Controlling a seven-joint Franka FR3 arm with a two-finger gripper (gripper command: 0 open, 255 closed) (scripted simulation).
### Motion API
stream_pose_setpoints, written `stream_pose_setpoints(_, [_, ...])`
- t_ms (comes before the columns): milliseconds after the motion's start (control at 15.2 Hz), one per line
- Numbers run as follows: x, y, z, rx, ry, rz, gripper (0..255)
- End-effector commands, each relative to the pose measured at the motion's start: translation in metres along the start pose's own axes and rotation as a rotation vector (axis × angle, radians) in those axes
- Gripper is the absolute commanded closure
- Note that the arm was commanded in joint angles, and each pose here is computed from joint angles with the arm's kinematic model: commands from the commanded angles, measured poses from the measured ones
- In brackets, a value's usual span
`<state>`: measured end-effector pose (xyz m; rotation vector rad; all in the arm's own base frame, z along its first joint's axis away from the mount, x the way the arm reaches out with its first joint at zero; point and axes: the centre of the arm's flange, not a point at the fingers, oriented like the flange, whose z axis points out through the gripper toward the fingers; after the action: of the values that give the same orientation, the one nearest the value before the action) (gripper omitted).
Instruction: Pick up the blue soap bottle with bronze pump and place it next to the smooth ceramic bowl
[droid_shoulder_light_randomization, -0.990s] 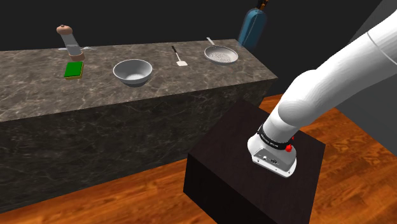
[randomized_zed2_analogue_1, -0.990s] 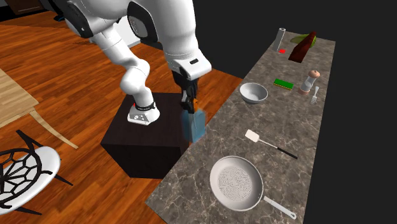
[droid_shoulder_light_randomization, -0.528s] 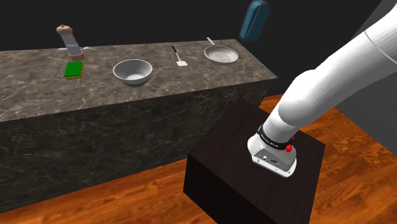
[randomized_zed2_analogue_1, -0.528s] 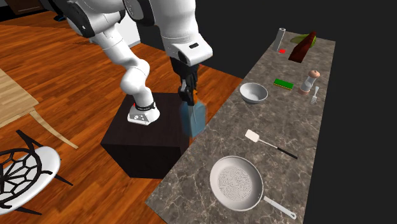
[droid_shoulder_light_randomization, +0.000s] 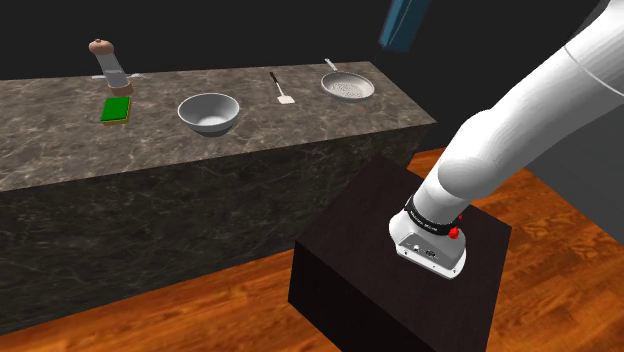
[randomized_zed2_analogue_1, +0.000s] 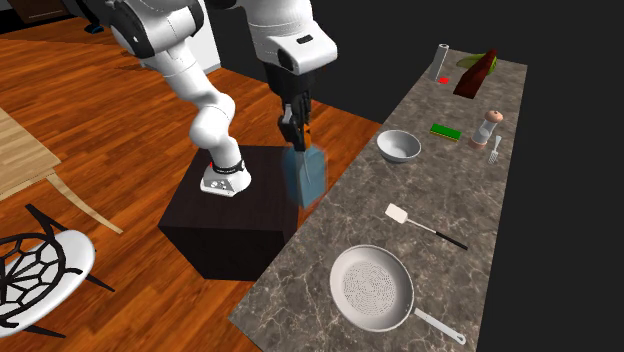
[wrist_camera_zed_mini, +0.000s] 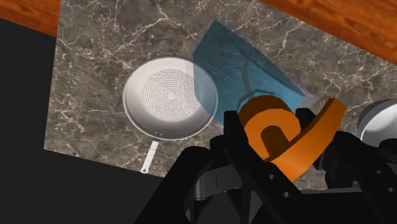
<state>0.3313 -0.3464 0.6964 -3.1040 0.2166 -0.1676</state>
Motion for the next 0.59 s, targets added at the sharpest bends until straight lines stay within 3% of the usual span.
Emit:
stream_pose_setpoints(0, [0.001,-0.001,-0.011,0.0,0.0,0.0,255])
stream_pose_setpoints(528, [0.054,-0.067,0.022,0.0,0.0,0.0,255])
